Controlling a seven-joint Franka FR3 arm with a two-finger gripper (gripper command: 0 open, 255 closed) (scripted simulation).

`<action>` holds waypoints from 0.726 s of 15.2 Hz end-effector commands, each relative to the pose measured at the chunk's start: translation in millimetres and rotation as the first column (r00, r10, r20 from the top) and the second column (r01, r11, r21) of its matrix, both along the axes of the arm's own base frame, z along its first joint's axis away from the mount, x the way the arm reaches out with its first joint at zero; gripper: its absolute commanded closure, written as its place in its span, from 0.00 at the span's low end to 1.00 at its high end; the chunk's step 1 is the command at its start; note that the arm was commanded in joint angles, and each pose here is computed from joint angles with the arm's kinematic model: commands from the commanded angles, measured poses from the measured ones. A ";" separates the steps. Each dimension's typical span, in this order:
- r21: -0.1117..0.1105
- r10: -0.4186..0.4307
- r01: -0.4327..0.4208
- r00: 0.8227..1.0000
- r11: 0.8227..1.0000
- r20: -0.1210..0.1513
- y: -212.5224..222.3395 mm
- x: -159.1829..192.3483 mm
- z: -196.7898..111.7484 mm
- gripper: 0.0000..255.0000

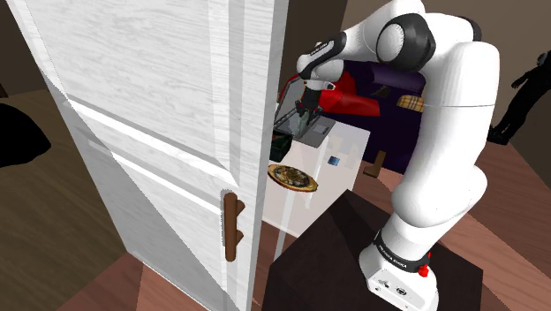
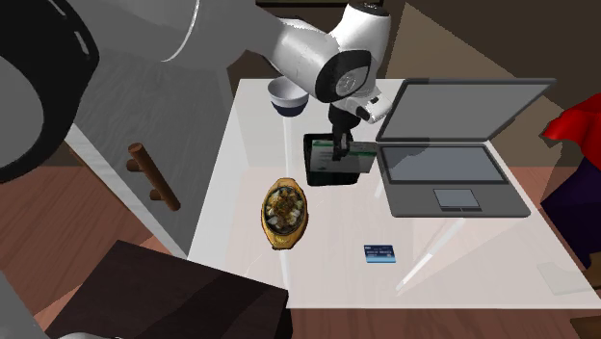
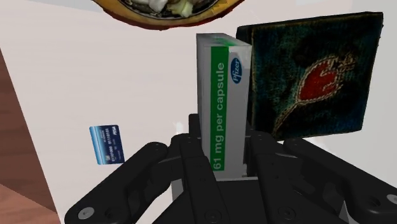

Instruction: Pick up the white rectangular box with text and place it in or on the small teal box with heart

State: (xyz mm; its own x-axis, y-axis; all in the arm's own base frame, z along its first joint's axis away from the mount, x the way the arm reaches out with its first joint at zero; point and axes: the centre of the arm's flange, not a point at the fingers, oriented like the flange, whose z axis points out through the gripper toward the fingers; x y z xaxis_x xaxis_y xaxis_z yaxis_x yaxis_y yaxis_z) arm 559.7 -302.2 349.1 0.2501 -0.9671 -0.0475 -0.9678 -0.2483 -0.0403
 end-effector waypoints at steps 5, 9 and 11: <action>0.000 0.000 0.000 1.000 1.000 0.000 23.3 74.1 11.0 1.00; 0.000 0.000 0.000 1.000 1.000 0.000 38.1 124.4 17.3 1.00; 0.000 0.000 0.000 1.000 1.000 0.000 48.0 158.2 21.6 1.00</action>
